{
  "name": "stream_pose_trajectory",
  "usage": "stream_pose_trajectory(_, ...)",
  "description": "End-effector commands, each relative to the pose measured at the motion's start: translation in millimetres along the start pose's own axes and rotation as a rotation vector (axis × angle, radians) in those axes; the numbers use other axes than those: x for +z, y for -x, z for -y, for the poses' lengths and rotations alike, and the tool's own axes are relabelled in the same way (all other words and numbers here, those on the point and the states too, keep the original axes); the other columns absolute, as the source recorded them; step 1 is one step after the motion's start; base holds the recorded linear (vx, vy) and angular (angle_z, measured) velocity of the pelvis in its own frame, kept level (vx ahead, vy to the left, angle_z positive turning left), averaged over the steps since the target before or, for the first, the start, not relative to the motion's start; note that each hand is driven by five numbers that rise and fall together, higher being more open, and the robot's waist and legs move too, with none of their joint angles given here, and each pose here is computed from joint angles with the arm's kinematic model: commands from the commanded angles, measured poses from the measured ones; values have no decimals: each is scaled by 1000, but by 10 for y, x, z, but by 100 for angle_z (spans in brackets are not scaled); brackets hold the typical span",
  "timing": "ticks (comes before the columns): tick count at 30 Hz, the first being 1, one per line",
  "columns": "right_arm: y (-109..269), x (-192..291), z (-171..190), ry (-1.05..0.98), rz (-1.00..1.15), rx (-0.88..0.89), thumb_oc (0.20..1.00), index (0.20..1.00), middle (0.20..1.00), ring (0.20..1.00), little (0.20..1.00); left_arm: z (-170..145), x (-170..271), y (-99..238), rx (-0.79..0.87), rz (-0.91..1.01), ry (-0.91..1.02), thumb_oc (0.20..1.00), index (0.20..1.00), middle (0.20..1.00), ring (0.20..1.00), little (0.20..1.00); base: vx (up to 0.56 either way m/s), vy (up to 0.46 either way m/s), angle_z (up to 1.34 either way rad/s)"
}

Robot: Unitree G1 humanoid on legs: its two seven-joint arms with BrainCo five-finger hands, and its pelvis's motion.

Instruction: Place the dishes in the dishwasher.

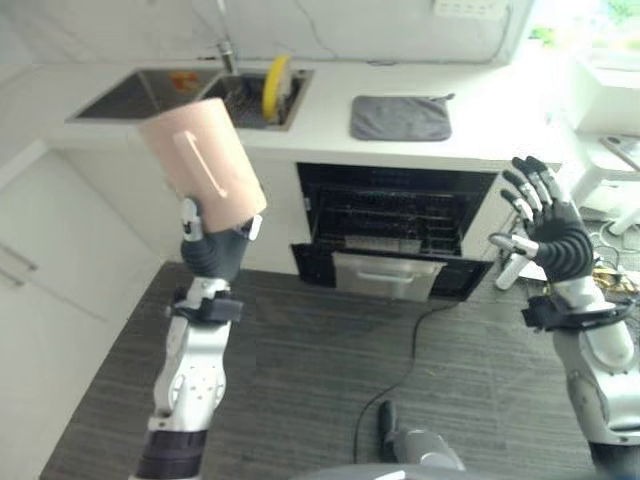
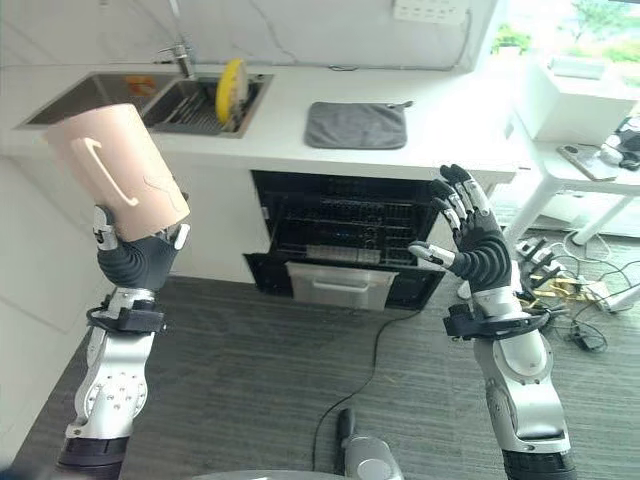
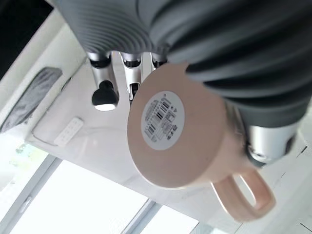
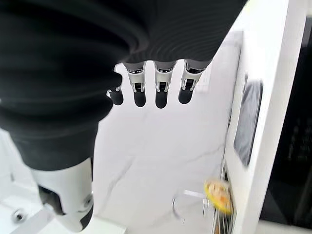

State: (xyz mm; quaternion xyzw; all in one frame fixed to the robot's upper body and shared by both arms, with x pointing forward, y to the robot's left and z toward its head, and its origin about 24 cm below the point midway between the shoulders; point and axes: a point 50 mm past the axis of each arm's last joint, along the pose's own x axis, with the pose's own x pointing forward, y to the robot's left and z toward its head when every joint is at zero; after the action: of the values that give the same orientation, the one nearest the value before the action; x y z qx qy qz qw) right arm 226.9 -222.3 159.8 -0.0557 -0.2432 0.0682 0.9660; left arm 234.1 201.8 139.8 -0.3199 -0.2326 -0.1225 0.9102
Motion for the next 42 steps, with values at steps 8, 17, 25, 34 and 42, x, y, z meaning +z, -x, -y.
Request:
stream_pose_trajectory(8, 4, 222, 9, -5, 125, 15, 1000, 1000, 1000, 1000, 1000, 6, 163, 121, -81, 28, -72, 200, 200, 200, 200, 200, 204, -39, -40)
stream_pose_trajectory(17, 61, 264, 75, 25, 123, -6, 1000, 1000, 1000, 1000, 1000, -8, 181, -10, -72, 63, -72, 200, 200, 200, 200, 200, 139, 220, -25)
stream_pose_trajectory(25, 29, 193, 18, 11, 80, -38, 1000, 1000, 1000, 1000, 1000, 43, 155, -47, -79, 34, -142, 200, 200, 200, 200, 200, 45, 72, 22)
stream_pose_trajectory(34, -71, 76, -149, -201, 2, 122, 1000, 1000, 1000, 1000, 1000, 218, -136, -73, -297, -188, -173, 200, 200, 200, 200, 200, -10, 56, -2)
stream_pose_trajectory(42, -111, -6, -264, -345, -34, 232, 1000, 1000, 1000, 1000, 1000, 292, -486, -85, -444, -386, -63, 200, 200, 200, 200, 200, -10, 55, -7)
